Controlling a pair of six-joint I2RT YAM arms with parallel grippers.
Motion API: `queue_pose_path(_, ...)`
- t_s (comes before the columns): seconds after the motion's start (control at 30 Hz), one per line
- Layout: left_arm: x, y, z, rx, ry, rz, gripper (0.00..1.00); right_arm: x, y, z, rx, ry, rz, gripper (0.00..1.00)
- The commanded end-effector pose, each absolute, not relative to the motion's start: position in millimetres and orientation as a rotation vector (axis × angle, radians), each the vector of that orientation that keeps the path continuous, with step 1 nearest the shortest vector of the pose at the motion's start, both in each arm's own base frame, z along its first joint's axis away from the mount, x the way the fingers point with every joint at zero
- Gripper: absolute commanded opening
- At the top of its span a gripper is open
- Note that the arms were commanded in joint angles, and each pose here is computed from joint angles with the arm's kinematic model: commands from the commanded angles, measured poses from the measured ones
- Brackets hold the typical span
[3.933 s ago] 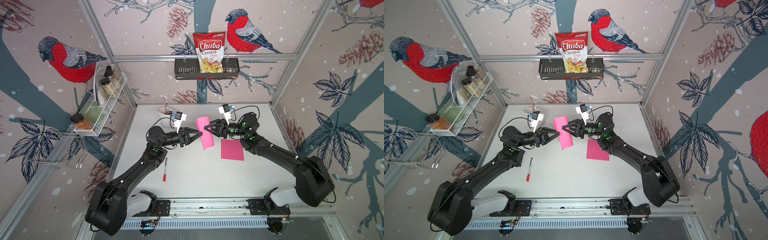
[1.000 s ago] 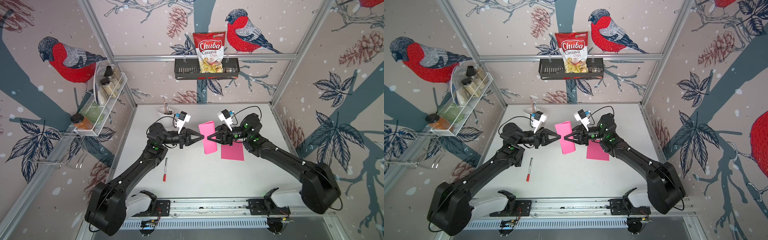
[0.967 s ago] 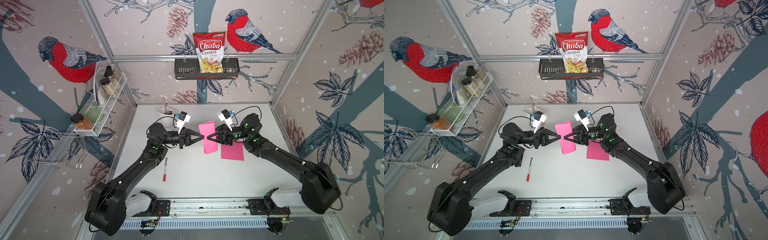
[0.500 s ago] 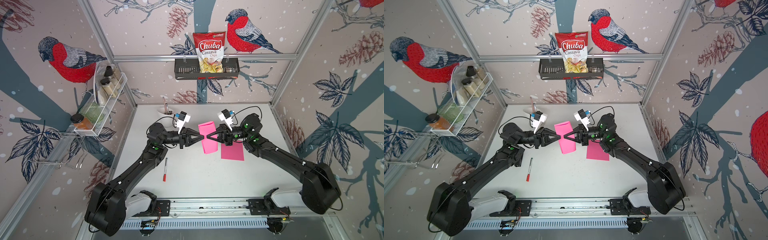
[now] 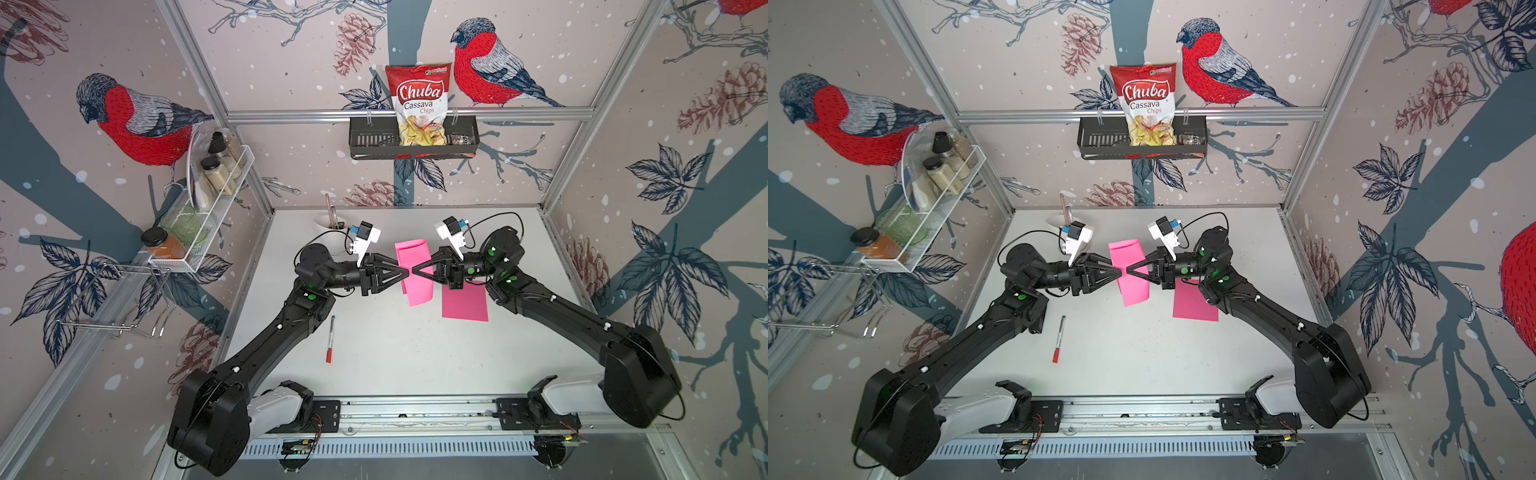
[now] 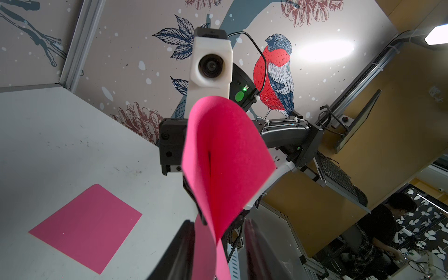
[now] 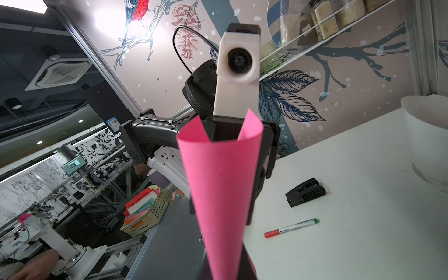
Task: Fold the square paper along the opposite sides
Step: Fold the paper, then smooth out the paper at the center of the board.
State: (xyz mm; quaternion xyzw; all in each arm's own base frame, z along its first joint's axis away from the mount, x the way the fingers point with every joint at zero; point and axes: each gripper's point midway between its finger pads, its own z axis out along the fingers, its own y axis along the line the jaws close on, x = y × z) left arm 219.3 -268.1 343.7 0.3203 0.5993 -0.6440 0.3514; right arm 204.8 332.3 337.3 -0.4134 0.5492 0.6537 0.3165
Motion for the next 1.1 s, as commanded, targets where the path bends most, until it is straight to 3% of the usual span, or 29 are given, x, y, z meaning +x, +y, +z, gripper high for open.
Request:
queue_pose_path(0.0,219,-270,345,0.848,1.531,-1.635,0.31,209,334,343,-1.071,1.43,1.709,0.08)
queue_pose_path(0.13,219,-272,342,0.85,1.538,-1.634,0.22,211,333,344,-1.055,1.426,1.715,0.08)
queue_pose_path(0.3,221,-272,339,0.852,1.552,-1.625,0.0,212,332,345,-1.047,1.429,1.715,0.08)
queue_pose_path(0.5,221,-271,340,0.852,1.566,-1.602,0.0,212,330,349,-1.038,1.416,1.717,0.13)
queue_pose_path(0.67,219,-273,337,0.88,1.576,-1.614,0.0,213,325,362,-1.014,1.377,1.725,0.47)
queue_pose_path(0.77,214,-273,338,0.898,1.558,-1.633,0.0,214,324,371,-1.006,1.355,1.73,0.59)
queue_pose_path(0.83,214,-272,338,0.898,1.553,-1.637,0.0,215,324,376,-0.997,1.344,1.737,0.57)
queue_pose_path(1.07,212,-272,334,0.897,1.558,-1.637,0.0,220,321,388,-0.976,1.321,1.756,0.2)
